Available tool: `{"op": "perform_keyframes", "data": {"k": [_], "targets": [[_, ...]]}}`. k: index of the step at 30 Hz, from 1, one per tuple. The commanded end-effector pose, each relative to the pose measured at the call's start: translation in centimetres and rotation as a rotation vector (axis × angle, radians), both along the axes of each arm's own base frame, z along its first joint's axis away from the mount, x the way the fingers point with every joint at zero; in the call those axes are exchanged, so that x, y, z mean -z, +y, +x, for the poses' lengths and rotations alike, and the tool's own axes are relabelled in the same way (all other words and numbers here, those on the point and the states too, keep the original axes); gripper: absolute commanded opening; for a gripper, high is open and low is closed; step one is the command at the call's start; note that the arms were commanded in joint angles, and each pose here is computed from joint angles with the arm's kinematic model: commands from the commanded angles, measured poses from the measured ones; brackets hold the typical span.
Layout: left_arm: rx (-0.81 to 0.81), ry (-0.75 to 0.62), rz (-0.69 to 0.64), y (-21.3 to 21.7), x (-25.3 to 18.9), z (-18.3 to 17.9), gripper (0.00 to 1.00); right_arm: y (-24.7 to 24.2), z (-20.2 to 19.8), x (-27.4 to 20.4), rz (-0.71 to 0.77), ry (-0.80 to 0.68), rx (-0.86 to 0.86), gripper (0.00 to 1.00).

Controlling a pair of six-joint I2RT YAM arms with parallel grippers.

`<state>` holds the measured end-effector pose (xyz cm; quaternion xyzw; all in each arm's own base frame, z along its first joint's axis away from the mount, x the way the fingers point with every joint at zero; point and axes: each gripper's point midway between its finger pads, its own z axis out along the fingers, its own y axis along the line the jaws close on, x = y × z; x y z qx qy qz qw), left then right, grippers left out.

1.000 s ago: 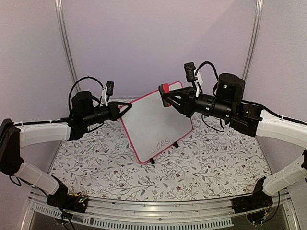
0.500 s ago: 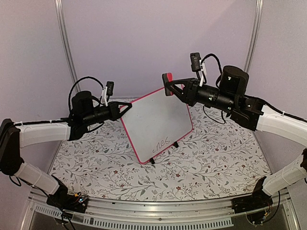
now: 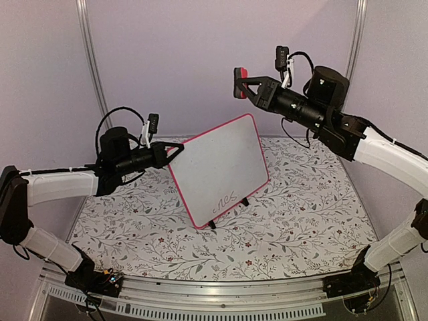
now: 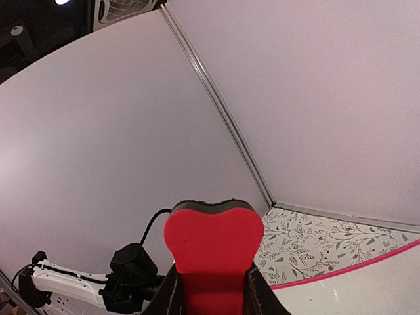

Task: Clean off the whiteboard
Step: Erase the whiteboard at the center of the board.

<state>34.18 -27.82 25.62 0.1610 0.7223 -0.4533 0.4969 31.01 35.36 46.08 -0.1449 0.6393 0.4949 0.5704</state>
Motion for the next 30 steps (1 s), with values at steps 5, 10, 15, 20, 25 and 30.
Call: {"op": "perform_keyframes", "data": {"k": [5, 10, 15, 20, 25, 30], "targets": [[0.032, -0.065, -0.037, -0.5, -2.3, -0.6, 0.00, 0.6, 1.5, -2.9, 0.094, 0.059, 0.012, 0.26], [0.030, -0.068, -0.039, -0.5, -2.4, -0.6, 0.00, 1.5, 1.5, -2.2, 0.087, 0.075, -0.039, 0.26], [0.035, -0.064, -0.038, -0.6, -2.3, -0.5, 0.00, 1.5, 1.2, -1.7, 0.115, 0.096, -0.129, 0.26], [0.034, -0.062, -0.037, -0.6, -2.2, -0.5, 0.00, 1.1, 1.2, -1.6, 0.146, 0.127, -0.186, 0.26], [0.032, -0.059, -0.035, -0.6, -2.1, -0.5, 0.00, -0.6, 3.0, -0.7, 0.086, 0.114, -0.035, 0.25], [0.039, -0.063, -0.040, -0.7, -2.4, -0.6, 0.00, -0.4, 3.1, -0.7, 0.158, 0.161, -0.159, 0.26]]}}
